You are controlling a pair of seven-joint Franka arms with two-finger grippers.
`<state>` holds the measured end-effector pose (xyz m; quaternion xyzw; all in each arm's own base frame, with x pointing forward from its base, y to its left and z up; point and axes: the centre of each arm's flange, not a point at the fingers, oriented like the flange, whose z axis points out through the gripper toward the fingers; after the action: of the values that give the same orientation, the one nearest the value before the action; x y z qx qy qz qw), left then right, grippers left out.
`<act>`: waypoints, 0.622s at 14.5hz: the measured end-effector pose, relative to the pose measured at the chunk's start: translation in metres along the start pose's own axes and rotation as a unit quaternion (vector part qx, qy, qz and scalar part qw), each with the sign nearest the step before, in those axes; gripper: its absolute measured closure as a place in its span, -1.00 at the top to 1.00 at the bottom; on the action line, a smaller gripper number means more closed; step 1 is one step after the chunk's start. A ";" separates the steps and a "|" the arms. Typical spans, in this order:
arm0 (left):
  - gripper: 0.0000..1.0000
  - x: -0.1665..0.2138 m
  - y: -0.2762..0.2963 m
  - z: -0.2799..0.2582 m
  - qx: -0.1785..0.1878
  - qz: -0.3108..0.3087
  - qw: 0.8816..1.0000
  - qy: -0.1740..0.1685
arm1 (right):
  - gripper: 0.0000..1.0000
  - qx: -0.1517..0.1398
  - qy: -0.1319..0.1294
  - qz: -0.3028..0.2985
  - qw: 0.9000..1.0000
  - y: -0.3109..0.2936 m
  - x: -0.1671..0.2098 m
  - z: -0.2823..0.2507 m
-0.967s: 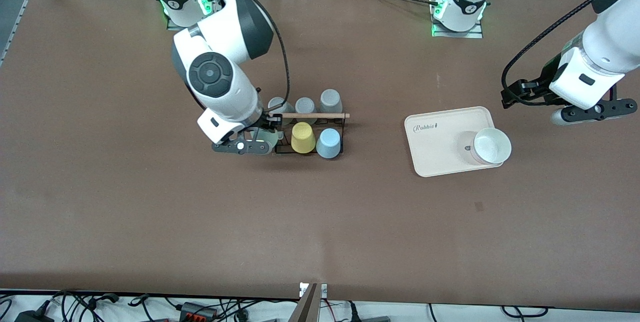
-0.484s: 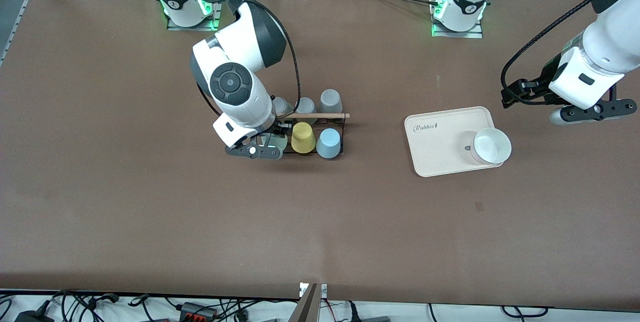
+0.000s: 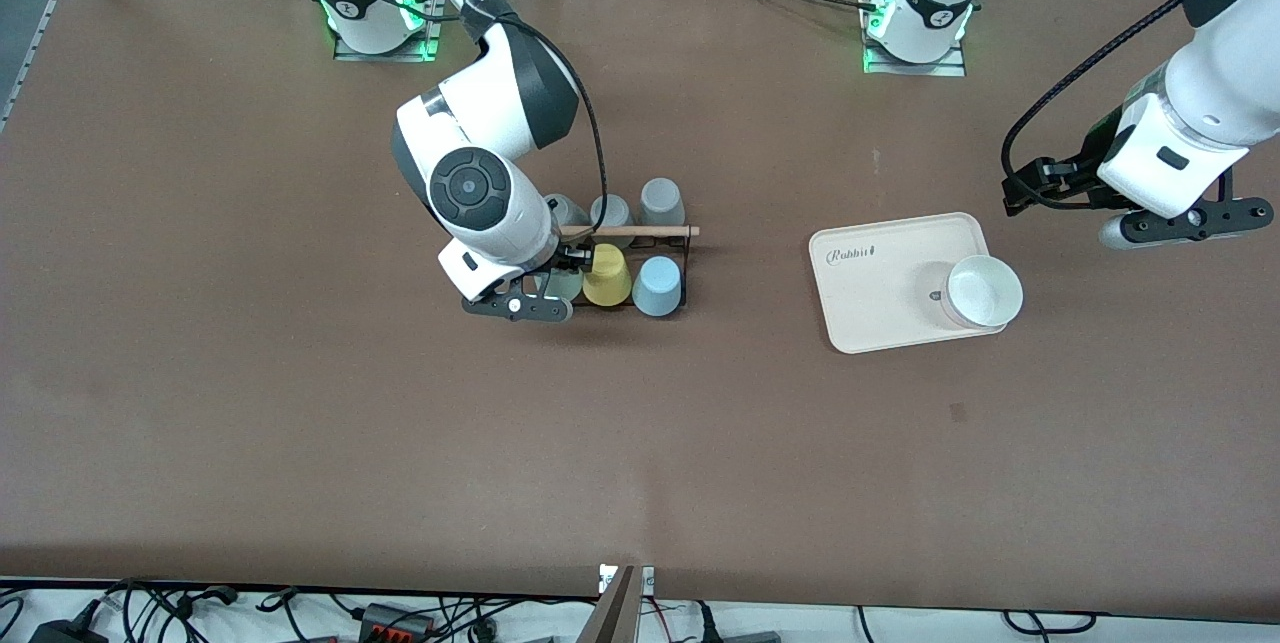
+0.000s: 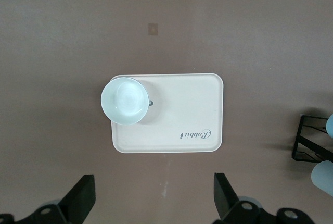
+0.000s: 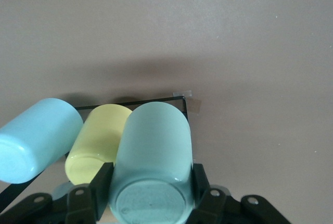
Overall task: Hang scattered cups on rack with three cups
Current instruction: 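Lower the pale green cup onto the rack beside the yellow cup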
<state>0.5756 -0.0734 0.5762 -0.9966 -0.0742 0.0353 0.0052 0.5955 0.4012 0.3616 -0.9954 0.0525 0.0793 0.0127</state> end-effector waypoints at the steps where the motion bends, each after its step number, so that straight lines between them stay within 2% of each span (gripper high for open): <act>1: 1.00 0.000 0.000 0.000 0.000 0.000 1.000 0.000 | 0.31 -0.002 -0.003 0.000 1.000 0.000 0.001 0.005; 9: 1.00 0.000 0.000 0.000 0.000 0.000 1.000 0.000 | 0.31 -0.017 -0.023 0.007 1.000 0.002 0.008 0.040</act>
<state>0.5755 -0.0733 0.5761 -0.9966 -0.0740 0.0354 0.0052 0.5971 0.3995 0.3206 -0.9930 0.0580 0.1030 -0.0033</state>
